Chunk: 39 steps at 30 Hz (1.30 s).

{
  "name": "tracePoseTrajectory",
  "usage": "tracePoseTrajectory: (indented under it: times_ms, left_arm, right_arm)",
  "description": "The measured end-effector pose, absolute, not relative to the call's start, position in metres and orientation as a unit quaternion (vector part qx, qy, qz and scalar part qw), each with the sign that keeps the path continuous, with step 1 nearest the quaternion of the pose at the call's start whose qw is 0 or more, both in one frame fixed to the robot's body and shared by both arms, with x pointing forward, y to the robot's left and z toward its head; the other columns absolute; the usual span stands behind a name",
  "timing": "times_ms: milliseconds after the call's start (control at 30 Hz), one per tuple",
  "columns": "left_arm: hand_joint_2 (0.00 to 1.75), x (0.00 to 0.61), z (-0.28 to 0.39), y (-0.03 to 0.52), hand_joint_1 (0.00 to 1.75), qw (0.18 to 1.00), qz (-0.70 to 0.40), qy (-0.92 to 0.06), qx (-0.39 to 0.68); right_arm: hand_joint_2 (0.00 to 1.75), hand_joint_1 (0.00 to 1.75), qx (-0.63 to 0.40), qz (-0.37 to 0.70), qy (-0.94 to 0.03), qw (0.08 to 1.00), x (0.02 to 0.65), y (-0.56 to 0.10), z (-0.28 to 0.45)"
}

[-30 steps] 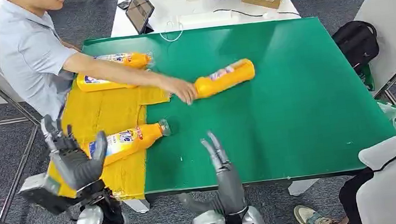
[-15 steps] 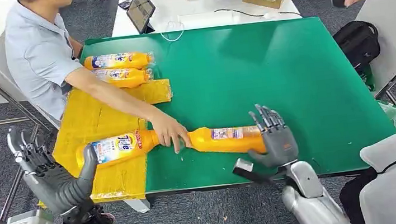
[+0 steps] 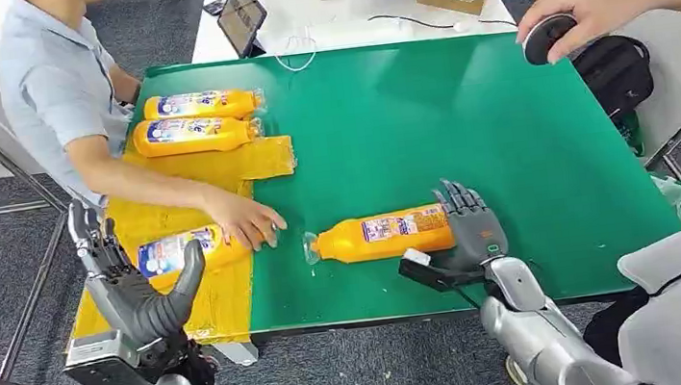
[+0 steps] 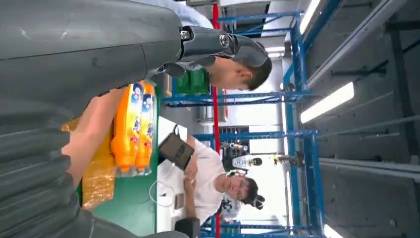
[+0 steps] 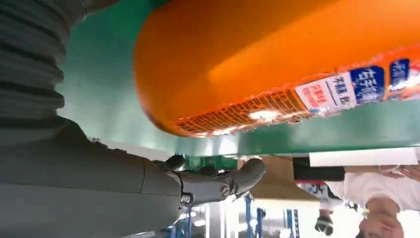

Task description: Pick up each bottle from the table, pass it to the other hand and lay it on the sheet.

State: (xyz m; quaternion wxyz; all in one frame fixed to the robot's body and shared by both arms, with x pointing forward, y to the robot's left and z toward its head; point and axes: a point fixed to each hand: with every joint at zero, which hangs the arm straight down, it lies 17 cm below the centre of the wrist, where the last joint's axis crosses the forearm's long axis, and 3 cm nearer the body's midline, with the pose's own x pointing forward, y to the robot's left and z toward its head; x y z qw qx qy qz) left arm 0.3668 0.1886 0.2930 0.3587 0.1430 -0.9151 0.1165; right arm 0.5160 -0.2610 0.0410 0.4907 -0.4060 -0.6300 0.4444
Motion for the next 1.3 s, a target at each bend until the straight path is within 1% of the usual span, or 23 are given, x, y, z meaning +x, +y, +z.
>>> tracePoseTrajectory:
  times_ms: [433,733,933,1167,1233,1267,1300]
  left_arm:
    - [1.75,0.373,0.29,0.179,0.0,0.368,0.109,-0.914,0.132]
    - [1.75,0.379,0.297,0.159,0.0,0.367,0.095,-0.92,0.103]
    - [1.75,0.38,0.293,0.148,0.0,0.38,0.083,-0.918,0.082]
    - [1.75,0.384,0.286,0.14,0.0,0.401,0.065,-0.912,0.051]
    - [1.75,0.384,0.286,0.139,0.0,0.402,0.063,-0.912,0.049]
    - [1.75,0.384,0.285,0.139,0.0,0.403,0.063,-0.912,0.048]
    - [1.75,0.385,0.285,0.139,0.0,0.405,0.064,-0.911,0.047]
  right_arm:
    - [1.75,0.0,-0.392,0.457,-0.625,0.498,0.522,-0.247,0.037]
    - [1.75,0.0,-0.364,0.507,-0.63,0.462,0.524,-0.194,0.039]
    - [1.75,0.0,-0.323,0.549,-0.605,0.478,0.526,-0.176,0.027]
    - [1.75,0.0,-0.293,0.552,-0.596,0.504,0.526,-0.173,0.021]
    - [1.75,0.07,-0.291,0.552,-0.594,0.507,0.527,-0.173,0.02]
    - [1.75,1.26,-0.29,0.553,-0.59,0.511,0.527,-0.174,0.018]
    - [1.75,1.4,-0.289,0.556,-0.583,0.518,0.527,-0.176,0.015]
